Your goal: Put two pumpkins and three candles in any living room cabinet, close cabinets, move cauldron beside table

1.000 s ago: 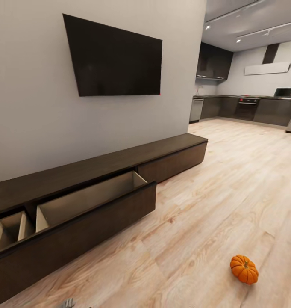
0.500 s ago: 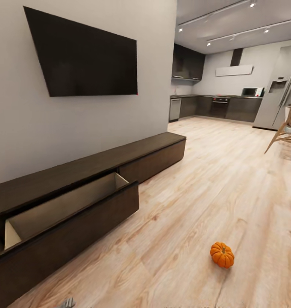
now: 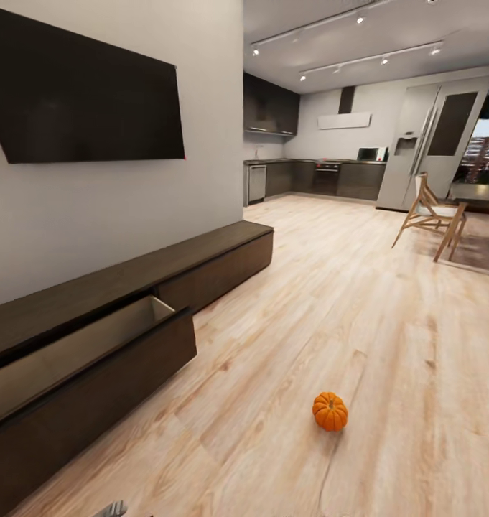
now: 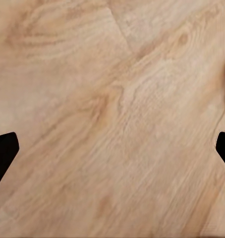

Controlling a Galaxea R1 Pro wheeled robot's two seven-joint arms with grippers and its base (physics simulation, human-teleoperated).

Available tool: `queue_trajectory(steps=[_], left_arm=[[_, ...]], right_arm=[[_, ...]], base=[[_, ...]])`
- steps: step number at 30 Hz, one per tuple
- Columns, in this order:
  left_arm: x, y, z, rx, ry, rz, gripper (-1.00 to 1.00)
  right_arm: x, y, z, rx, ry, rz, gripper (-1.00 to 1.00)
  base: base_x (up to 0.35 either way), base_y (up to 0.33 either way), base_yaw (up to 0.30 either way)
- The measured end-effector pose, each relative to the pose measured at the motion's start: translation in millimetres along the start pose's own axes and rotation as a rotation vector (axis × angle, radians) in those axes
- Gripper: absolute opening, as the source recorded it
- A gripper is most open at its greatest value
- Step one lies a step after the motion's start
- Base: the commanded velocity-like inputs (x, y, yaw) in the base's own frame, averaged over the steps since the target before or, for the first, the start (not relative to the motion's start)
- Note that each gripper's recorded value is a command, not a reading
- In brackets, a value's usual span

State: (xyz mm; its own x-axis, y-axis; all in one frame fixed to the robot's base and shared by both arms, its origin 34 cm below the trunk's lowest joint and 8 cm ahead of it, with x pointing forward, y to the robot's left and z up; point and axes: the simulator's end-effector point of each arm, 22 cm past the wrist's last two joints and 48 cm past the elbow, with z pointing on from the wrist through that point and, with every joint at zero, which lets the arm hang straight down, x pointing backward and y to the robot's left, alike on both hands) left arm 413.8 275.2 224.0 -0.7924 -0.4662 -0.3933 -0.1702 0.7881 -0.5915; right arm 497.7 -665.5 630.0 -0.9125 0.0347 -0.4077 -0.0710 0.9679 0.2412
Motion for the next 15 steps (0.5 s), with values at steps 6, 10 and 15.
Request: queue_trajectory(steps=[6,10,15], left_arm=[[0.6,-0.5,0.4,0.000,0.001,-0.001,1.00],[0.5,-0.8,0.5,0.001,0.000,-0.001,1.00],[0.3,-0.3,0.2,0.000,0.000,0.000,1.00]], right_arm=[[0.1,-0.9,-0.2,0.004,0.001,0.000,1.00],[0.5,-1.3,-0.1,0.005,0.001,0.001,1.00],[8.3,-8.1,2.1,0.005,0.000,0.015,1.00]], base=[[0.000,-0.196,-0.300],[0.000,-0.174,-0.300],[0.000,-0.021,-0.300]])
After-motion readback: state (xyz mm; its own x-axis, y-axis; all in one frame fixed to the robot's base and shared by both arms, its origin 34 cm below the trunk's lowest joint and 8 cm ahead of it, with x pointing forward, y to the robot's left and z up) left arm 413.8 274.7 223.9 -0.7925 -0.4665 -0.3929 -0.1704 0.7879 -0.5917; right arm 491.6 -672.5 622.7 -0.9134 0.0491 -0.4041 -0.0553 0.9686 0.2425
